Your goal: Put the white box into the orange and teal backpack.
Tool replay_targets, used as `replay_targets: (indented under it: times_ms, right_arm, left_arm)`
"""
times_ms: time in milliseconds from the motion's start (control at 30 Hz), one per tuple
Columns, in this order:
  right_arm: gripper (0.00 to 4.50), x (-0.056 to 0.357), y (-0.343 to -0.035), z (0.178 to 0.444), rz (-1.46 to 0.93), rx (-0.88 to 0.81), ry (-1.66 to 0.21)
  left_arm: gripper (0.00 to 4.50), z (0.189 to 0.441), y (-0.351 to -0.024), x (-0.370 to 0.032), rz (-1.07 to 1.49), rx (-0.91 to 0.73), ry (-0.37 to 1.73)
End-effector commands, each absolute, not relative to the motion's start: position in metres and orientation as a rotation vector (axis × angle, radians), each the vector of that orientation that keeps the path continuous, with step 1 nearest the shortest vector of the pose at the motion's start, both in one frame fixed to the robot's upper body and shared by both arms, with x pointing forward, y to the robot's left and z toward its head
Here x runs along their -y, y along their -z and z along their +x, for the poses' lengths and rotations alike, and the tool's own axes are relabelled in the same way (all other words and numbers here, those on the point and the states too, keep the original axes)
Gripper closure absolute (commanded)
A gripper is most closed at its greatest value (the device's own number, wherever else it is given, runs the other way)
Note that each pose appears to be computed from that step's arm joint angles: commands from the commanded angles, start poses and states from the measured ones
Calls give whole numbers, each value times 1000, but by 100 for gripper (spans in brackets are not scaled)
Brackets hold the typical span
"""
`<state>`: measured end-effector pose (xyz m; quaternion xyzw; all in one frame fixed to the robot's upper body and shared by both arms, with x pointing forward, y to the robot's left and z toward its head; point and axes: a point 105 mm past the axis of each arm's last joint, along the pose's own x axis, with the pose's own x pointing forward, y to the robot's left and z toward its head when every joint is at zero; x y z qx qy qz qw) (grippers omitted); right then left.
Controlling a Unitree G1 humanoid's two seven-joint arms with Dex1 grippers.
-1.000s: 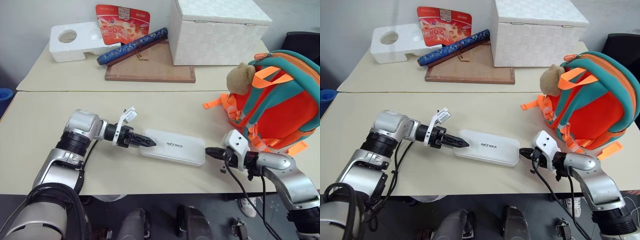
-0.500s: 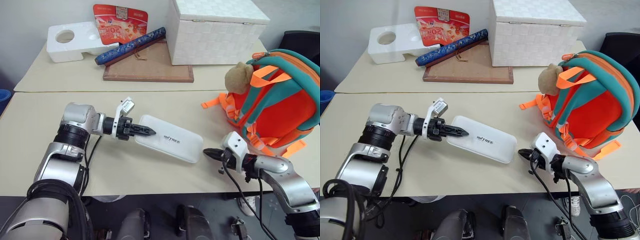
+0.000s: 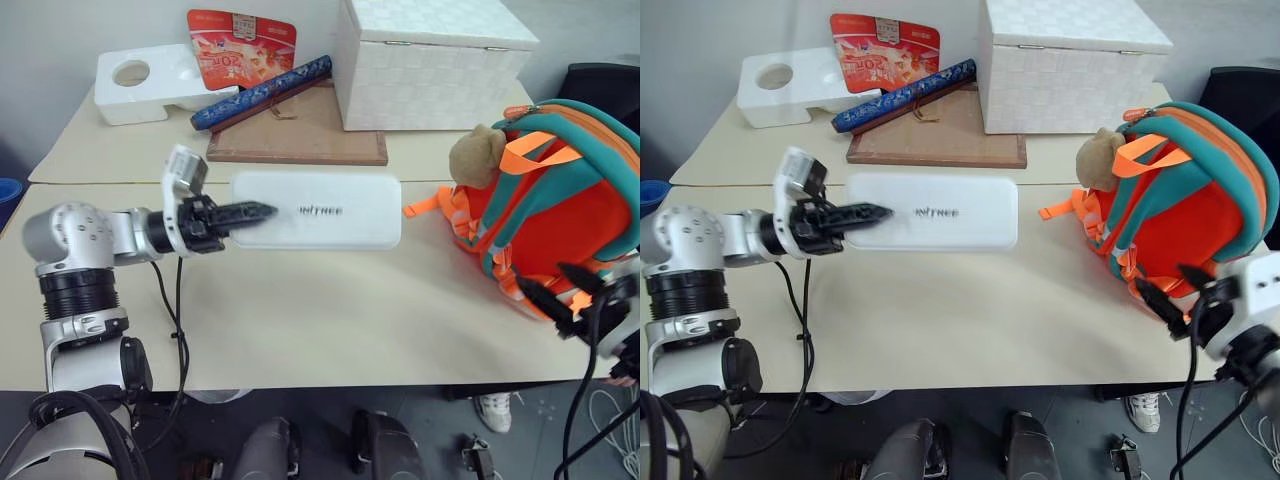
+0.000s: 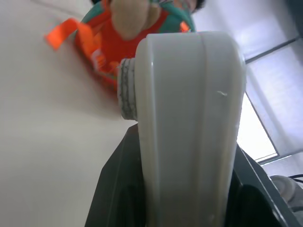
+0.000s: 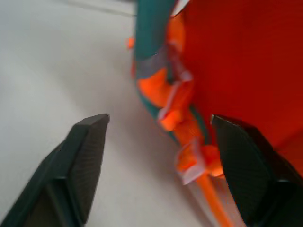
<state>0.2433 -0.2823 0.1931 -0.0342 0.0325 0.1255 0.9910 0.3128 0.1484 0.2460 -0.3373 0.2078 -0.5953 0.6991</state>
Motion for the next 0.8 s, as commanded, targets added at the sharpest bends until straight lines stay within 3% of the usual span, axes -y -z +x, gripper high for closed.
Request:
replay_targets:
  times_ms: [33,167,433,533,800]
  right_arm:
    - [0,278,-210,261,11,-18,-257]
    - [0,258,-218,294,108,16,-305]
    - [0,252,-214,355,167,72,-232]
    - [62,246,-213,369,189,110,-247]
    - [343,226,-221,366,159,134,-398]
  left_arm:
    - [322,300,-270,-147,-696,-350,1405]
    - [322,313,-273,-150,-597,-269,1289]
    - [322,312,-285,-158,-498,-156,1225]
    - [322,310,-289,-163,-476,-116,1191]
    - [322,313,-296,-178,-462,-48,1082]
